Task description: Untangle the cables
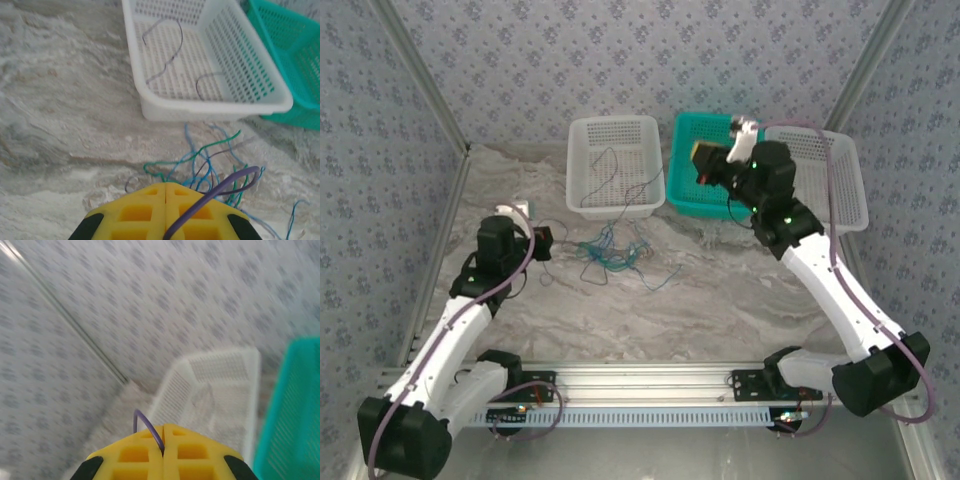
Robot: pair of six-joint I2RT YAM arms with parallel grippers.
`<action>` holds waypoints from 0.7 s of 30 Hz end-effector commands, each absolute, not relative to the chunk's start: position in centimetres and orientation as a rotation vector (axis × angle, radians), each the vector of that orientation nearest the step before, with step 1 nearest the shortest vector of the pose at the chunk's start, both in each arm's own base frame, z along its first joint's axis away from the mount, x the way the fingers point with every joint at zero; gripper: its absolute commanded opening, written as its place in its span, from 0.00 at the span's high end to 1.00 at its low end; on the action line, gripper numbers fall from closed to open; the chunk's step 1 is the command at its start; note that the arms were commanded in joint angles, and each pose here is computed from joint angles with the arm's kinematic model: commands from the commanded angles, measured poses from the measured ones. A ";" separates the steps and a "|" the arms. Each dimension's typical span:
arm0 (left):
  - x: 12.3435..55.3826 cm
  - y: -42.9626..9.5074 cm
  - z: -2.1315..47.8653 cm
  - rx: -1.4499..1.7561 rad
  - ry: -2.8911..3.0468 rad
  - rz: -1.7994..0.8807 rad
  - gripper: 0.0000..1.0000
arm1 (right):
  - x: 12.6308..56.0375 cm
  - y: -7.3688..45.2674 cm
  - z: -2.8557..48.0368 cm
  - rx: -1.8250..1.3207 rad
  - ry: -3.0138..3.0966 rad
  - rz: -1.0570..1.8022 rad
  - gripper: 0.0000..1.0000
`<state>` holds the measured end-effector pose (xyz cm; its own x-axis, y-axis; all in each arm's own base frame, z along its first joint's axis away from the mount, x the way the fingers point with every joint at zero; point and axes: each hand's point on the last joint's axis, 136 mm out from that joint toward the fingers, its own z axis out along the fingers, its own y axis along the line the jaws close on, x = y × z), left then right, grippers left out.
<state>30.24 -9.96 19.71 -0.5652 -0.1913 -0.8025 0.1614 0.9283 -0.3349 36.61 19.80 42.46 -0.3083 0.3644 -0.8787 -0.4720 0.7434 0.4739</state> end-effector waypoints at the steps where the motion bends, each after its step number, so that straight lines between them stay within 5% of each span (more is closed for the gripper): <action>1: 30.0 -10.3 17.0 -0.025 2.185 -0.398 1.00 | 35.0 21.2 49.3 -0.154 1.558 0.959 1.00; 10: 27.6 -3.8 11.4 -0.402 2.227 -0.106 1.00 | 33.7 14.5 59.9 0.064 1.302 0.805 1.00; 21: 24.9 8.8 12.1 -0.992 2.041 -0.158 1.00 | 35.2 -3.0 52.8 0.799 1.253 0.710 1.00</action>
<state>24.91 8.44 12.17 -0.3301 -0.6380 -0.6957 -0.5988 0.7113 -0.3682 35.07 0.43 55.80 0.1595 0.7247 -0.6704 -0.1455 0.6889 0.7101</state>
